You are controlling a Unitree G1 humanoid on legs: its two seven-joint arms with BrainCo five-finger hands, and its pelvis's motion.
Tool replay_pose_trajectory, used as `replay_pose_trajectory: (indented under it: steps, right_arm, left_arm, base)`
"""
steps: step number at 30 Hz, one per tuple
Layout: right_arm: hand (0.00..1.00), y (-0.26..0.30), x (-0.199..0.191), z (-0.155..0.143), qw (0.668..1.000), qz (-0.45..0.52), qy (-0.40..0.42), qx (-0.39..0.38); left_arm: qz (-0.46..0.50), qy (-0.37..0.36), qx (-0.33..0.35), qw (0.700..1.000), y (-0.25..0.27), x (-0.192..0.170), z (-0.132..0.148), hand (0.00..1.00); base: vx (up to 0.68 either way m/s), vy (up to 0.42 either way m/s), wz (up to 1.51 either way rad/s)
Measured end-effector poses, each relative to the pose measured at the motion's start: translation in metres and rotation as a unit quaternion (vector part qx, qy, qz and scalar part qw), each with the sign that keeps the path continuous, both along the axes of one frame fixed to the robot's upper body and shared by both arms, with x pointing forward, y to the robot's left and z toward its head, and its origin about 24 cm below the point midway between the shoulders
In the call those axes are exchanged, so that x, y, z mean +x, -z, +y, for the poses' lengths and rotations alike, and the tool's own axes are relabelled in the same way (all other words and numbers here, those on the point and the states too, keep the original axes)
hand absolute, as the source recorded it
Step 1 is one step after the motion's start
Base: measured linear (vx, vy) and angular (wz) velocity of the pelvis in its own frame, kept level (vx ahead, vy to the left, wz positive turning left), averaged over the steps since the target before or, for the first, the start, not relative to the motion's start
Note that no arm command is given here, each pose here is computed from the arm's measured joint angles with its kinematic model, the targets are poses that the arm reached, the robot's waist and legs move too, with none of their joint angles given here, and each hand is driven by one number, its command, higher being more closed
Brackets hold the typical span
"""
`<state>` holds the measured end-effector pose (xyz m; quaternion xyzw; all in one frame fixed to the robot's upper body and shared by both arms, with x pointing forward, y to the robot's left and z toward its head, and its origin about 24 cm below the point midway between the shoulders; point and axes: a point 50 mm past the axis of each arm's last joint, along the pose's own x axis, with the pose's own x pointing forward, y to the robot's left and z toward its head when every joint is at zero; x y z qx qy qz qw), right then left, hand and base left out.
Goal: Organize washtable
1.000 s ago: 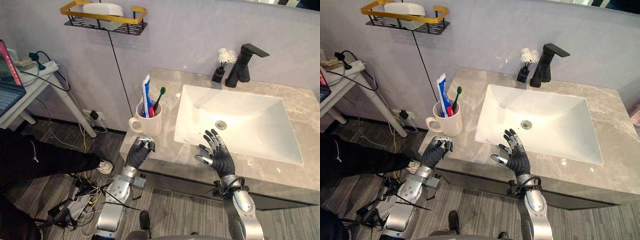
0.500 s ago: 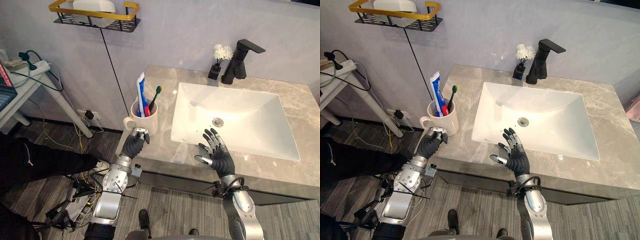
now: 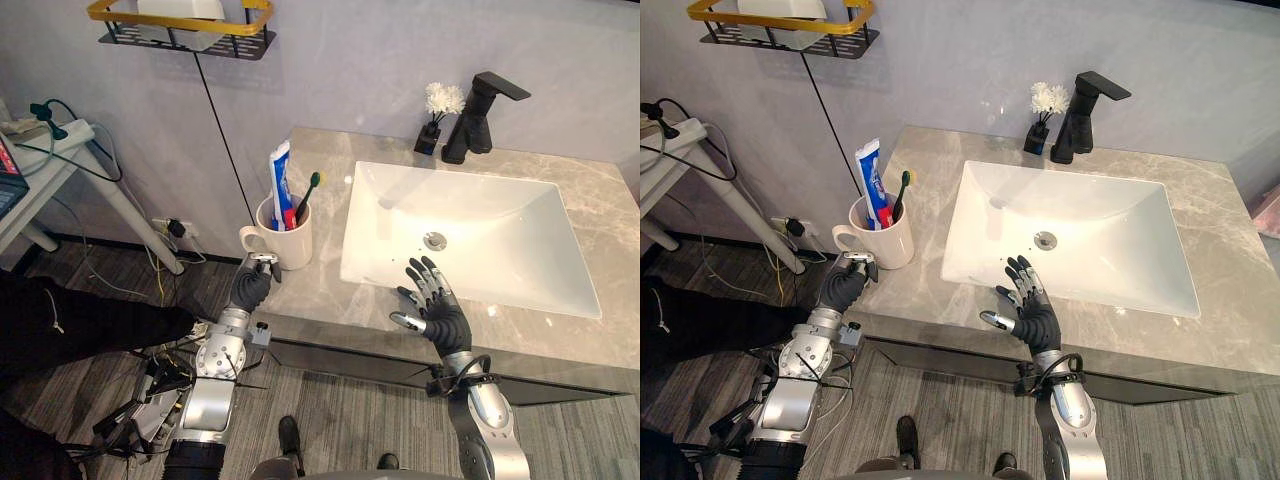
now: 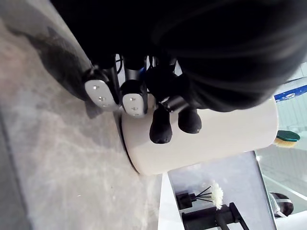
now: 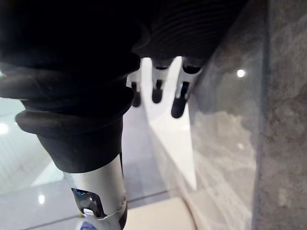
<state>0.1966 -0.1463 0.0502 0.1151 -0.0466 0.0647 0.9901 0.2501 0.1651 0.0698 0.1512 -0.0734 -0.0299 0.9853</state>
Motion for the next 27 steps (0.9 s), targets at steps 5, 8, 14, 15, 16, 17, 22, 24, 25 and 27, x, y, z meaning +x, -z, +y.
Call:
replay_pose_trajectory:
  steps: [5,8,14,15,16,17,22,24,25,27]
  right_arm:
    - [0.0,0.0,0.0,0.0,1.0,0.001,0.0,0.0]
    - [0.0,0.0,0.0,0.0,1.0,0.001,-0.001,0.001]
    - [0.0,0.0,0.0,0.002,1.0,0.003,-0.006,0.005]
    - [0.0,0.001,0.0,0.002,1.0,0.004,-0.006,0.005]
    - [0.0,0.001,0.0,0.002,1.0,0.004,-0.006,0.005]
    - [0.0,0.001,0.0,0.002,1.0,0.004,-0.006,0.005]
    - [0.0,0.001,0.0,0.004,1.0,0.004,-0.01,0.003]
    - [0.0,0.001,0.0,0.005,1.0,0.005,-0.017,-0.001]
    - [0.0,0.001,0.0,0.005,1.0,0.005,-0.017,-0.002]
    - [0.0,0.001,0.0,0.005,1.0,0.005,-0.018,-0.001]
  left_arm:
    - [0.004,0.002,-0.023,1.0,0.0,0.0,0.0,1.0]
    - [0.003,0.006,-0.03,1.0,-0.001,0.002,-0.002,1.0]
    - [0.002,0.026,-0.041,0.999,-0.003,0.008,-0.012,1.0]
    - [0.003,0.03,-0.042,0.999,-0.003,0.009,-0.013,1.0]
    - [0.004,0.034,-0.043,0.999,-0.003,0.01,-0.015,1.0]
    - [0.003,0.041,-0.043,0.998,-0.004,0.011,-0.019,1.0]
    - [-0.002,0.054,-0.042,0.998,-0.007,0.015,-0.025,1.0]
    - [0.002,0.055,-0.048,0.997,-0.007,0.015,-0.025,1.0]
    - [0.005,0.056,-0.057,0.997,-0.006,0.017,-0.026,1.0]
    - [0.011,0.059,-0.062,0.996,-0.005,0.021,-0.027,1.0]
  base:
    - [0.0,0.0,0.0]
    - [0.0,0.0,0.0]
    - [0.0,0.0,0.0]
    - [0.0,0.0,0.0]
    - [0.0,0.0,0.0]
    - [0.0,0.0,0.0]
    - [0.0,0.0,-0.01]
    - [0.0,0.0,0.0]
    - [0.0,0.0,0.0]
    - [0.0,0.0,0.0]
